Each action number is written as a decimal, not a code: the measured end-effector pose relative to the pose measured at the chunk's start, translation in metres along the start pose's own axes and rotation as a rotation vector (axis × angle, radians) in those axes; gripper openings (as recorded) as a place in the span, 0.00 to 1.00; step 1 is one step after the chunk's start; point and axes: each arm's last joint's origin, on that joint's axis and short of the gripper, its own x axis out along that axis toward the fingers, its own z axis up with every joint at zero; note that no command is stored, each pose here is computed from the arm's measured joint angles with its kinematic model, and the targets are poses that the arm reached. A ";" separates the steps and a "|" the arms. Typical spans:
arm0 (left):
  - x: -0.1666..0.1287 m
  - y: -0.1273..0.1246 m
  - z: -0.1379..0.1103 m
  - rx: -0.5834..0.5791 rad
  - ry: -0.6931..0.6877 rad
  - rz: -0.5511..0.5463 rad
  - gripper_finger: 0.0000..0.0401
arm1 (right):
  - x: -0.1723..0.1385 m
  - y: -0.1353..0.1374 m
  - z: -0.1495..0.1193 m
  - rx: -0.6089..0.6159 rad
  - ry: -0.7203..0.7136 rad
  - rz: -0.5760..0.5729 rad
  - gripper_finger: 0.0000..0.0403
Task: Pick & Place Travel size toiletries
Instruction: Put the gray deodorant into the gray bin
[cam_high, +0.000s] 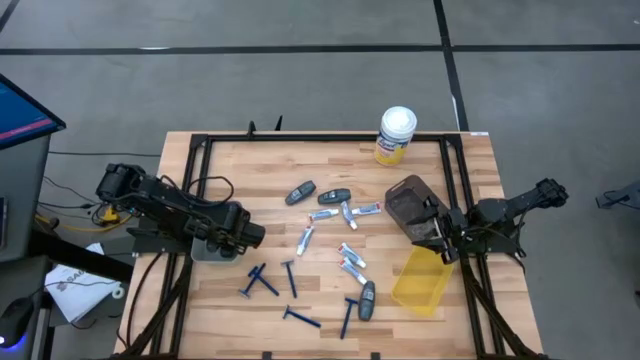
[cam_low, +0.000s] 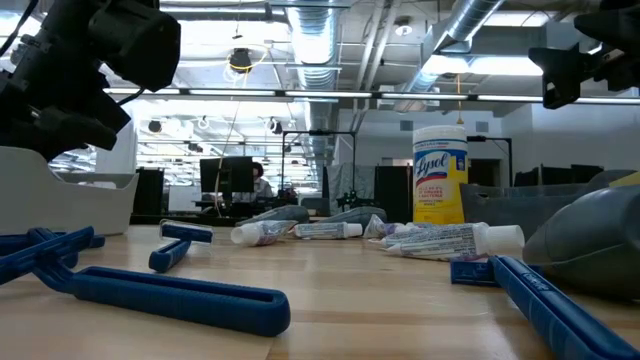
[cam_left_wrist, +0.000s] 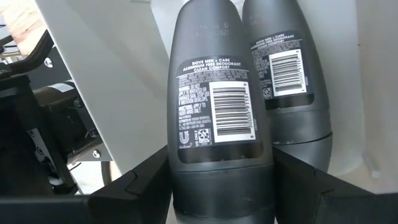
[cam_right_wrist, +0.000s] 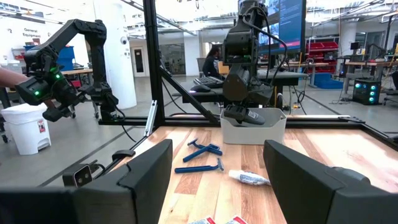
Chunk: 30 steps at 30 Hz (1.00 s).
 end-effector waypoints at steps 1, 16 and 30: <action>0.000 0.000 0.000 0.000 0.000 -0.002 0.52 | 0.000 0.000 0.000 0.000 0.000 0.000 0.61; 0.000 0.000 0.000 -0.017 -0.008 -0.004 0.52 | 0.000 0.000 0.000 0.000 0.000 0.000 0.61; 0.000 0.005 -0.001 -0.073 0.018 0.049 0.52 | 0.000 0.000 0.000 0.000 0.000 0.000 0.61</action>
